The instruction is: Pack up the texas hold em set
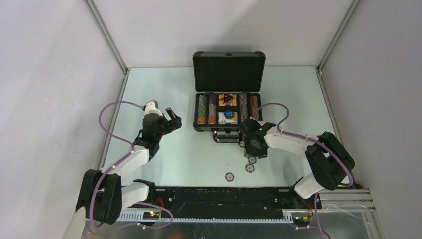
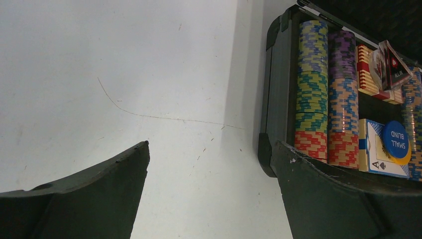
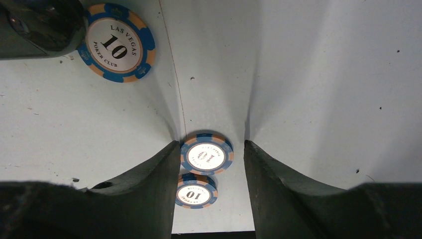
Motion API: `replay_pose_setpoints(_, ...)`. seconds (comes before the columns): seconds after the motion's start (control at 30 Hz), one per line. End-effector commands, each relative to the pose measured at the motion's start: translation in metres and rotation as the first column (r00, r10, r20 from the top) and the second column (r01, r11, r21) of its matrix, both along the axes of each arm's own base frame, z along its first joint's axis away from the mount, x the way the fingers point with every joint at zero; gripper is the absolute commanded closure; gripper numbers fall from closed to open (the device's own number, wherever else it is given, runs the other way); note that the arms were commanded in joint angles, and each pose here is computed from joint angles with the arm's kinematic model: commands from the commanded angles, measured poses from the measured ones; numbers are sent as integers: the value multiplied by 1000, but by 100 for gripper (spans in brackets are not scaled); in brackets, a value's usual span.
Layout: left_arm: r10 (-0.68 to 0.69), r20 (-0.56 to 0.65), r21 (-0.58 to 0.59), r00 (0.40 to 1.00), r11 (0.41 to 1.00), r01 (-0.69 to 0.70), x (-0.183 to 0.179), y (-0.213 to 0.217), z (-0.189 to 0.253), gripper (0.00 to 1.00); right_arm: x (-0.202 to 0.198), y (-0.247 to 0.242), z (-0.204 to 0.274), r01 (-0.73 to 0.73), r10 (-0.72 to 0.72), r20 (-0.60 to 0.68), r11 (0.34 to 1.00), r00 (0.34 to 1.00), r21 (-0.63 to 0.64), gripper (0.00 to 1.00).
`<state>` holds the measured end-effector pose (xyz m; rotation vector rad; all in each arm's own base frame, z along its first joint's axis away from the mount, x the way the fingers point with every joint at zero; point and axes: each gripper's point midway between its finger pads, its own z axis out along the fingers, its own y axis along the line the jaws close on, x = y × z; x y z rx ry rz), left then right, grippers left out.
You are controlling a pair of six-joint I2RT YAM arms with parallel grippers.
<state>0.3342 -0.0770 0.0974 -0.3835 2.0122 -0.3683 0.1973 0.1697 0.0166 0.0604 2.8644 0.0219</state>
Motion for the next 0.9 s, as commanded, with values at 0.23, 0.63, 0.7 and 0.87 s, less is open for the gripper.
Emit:
replay_pose_setpoints(0.23, -21, 68, -2, 997, 1000, 21, 11, -6, 21, 2, -3, 0, -3, -11, 11, -2, 1000, 1000, -2, 52)
replay_pose_setpoints(0.63, -20, 63, -5, 998, 1000, 20, 11, -6, 20, 2, 5, -5, 11, 3, -3, 46, 1000, 999, 11, 56)
replay_pose_setpoints(0.7, -21, 62, -5, 998, 1000, 21, 11, -6, 20, 2, 6, -8, 15, 8, -8, 57, 1000, 998, 6, 56)
replay_pose_setpoints(0.87, -23, 63, -6, 998, 1000, 23, 11, -7, 20, 2, 8, -13, 22, 17, -17, 72, 1000, 997, 2, 56)
